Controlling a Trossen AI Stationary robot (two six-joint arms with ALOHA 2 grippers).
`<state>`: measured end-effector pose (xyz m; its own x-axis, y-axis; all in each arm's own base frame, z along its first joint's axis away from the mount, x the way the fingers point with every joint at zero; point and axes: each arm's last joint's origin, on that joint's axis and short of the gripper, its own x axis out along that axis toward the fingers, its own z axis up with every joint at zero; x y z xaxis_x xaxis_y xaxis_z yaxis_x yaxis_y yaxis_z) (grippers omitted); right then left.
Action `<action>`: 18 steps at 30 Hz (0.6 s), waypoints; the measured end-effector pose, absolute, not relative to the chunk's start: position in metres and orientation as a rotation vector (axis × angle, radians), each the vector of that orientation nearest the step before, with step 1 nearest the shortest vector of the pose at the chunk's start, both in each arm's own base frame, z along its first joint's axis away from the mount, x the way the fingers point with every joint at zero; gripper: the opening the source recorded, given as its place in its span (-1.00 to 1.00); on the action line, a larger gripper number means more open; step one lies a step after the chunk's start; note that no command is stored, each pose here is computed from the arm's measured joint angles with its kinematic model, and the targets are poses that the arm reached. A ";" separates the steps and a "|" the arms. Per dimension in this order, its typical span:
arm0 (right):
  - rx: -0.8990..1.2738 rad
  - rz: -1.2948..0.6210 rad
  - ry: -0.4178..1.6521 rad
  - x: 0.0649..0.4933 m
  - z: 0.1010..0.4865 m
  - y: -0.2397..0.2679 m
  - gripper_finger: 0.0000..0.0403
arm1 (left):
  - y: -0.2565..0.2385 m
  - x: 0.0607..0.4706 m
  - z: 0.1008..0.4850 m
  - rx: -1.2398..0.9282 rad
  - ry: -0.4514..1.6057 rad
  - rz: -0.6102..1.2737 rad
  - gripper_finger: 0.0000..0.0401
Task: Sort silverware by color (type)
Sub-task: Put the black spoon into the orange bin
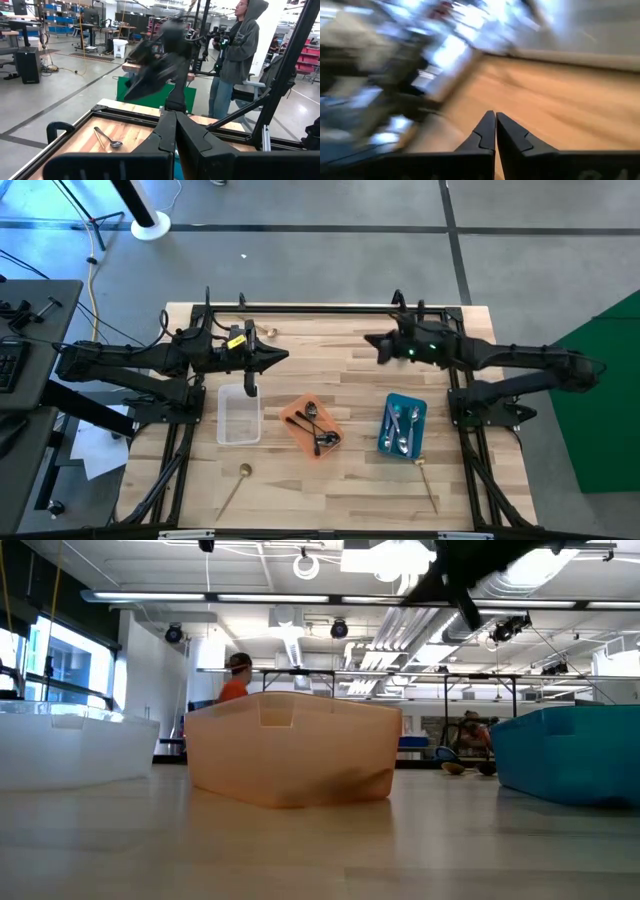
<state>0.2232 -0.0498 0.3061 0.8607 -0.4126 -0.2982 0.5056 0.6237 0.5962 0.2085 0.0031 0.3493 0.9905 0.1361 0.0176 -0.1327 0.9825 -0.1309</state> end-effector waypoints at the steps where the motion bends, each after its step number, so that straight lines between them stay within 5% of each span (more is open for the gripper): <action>1: 0.774 -0.604 0.200 0.219 0.297 -0.057 -1.00 | 0.003 0.209 0.349 -0.130 -0.027 0.135 -1.00; 8: 0.882 -1.099 0.625 0.177 0.249 -0.099 -1.00 | 0.003 0.209 0.350 -0.146 -0.031 0.134 -1.00; 18: 0.988 -1.292 0.809 0.156 0.194 -0.134 -0.82 | 0.004 0.208 0.350 -0.147 -0.034 0.160 -1.00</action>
